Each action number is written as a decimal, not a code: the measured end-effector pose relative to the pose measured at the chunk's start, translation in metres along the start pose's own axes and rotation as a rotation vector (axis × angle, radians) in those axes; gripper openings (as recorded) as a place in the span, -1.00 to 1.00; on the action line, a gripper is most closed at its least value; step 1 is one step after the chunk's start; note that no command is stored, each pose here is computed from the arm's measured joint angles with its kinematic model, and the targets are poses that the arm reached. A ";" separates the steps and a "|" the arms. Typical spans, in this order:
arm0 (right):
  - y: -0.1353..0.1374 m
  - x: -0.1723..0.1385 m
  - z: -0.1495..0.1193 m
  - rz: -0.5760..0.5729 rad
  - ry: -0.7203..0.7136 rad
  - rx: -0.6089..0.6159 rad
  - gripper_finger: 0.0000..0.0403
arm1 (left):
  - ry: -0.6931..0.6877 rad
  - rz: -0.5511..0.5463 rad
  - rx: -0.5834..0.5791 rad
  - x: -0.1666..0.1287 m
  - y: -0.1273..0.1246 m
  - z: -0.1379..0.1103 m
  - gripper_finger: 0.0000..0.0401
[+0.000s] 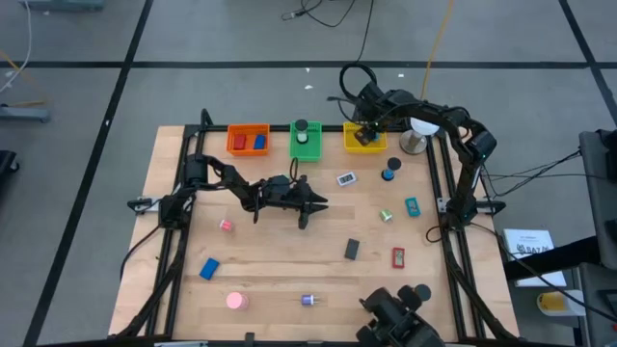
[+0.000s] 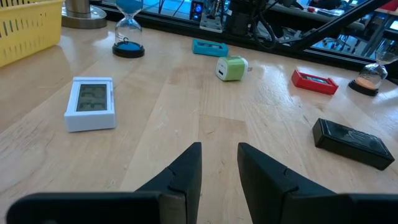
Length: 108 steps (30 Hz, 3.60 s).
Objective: Pick & Place Office items
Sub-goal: Remove the blue charger adapter from the yellow bin to the table
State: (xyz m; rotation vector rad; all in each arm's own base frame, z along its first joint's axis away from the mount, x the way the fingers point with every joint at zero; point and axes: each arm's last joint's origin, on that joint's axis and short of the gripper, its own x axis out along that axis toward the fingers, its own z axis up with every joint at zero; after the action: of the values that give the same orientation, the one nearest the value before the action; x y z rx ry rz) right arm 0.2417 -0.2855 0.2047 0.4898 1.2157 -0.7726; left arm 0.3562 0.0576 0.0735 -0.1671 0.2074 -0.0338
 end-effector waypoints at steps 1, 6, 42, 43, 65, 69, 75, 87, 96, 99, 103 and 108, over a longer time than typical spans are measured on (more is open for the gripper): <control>0.001 0.001 0.000 -0.002 0.003 -0.020 0.02 | 0.000 0.000 0.000 0.000 0.000 0.000 -0.48; 0.001 0.011 -0.001 -0.091 0.042 -0.075 0.01 | 0.000 0.000 0.000 0.000 0.000 0.000 -0.48; -0.003 0.037 0.000 -0.088 0.080 -0.093 -0.28 | 0.001 -0.001 -0.001 0.000 0.000 0.000 -0.48; -0.002 0.037 0.000 -0.078 0.081 -0.093 -0.30 | 0.001 -0.001 -0.001 0.000 0.000 0.000 -0.48; 0.000 0.037 -0.008 -0.038 0.049 -0.069 -0.33 | 0.001 -0.001 -0.008 0.000 0.000 0.000 -0.48; 0.001 0.015 -0.007 -0.040 -0.004 -0.065 -0.32 | 0.000 0.002 -0.009 0.000 0.001 0.000 -0.48; 0.002 -0.034 -0.011 -0.043 -0.102 -0.057 -0.33 | -0.003 0.014 -0.017 -0.001 0.005 0.001 -0.48; 0.067 -0.072 -0.068 0.127 -0.465 -0.137 -0.33 | -0.222 -0.035 -0.065 -0.041 0.014 0.004 -0.48; 0.160 -0.054 -0.115 0.406 -0.731 -0.281 -0.33 | -0.194 0.014 -0.049 -0.069 0.017 0.003 -0.48; 0.180 -0.036 -0.135 0.489 -0.791 -0.309 -0.33 | -0.189 0.014 -0.042 -0.073 0.015 0.004 -0.48; 0.196 -0.007 -0.150 0.536 -0.850 -0.291 -0.33 | -0.127 -0.001 -0.047 -0.072 0.009 -0.004 -0.48; 0.210 0.029 -0.155 0.531 -0.867 -0.348 -0.33 | -0.077 0.032 -0.031 -0.069 0.003 -0.010 -0.48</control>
State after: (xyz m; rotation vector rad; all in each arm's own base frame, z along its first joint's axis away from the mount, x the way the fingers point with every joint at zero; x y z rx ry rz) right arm 0.3042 -0.0454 0.1180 0.1314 0.3551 -0.2377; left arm 0.2868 0.0624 0.0771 -0.1954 0.1342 0.0072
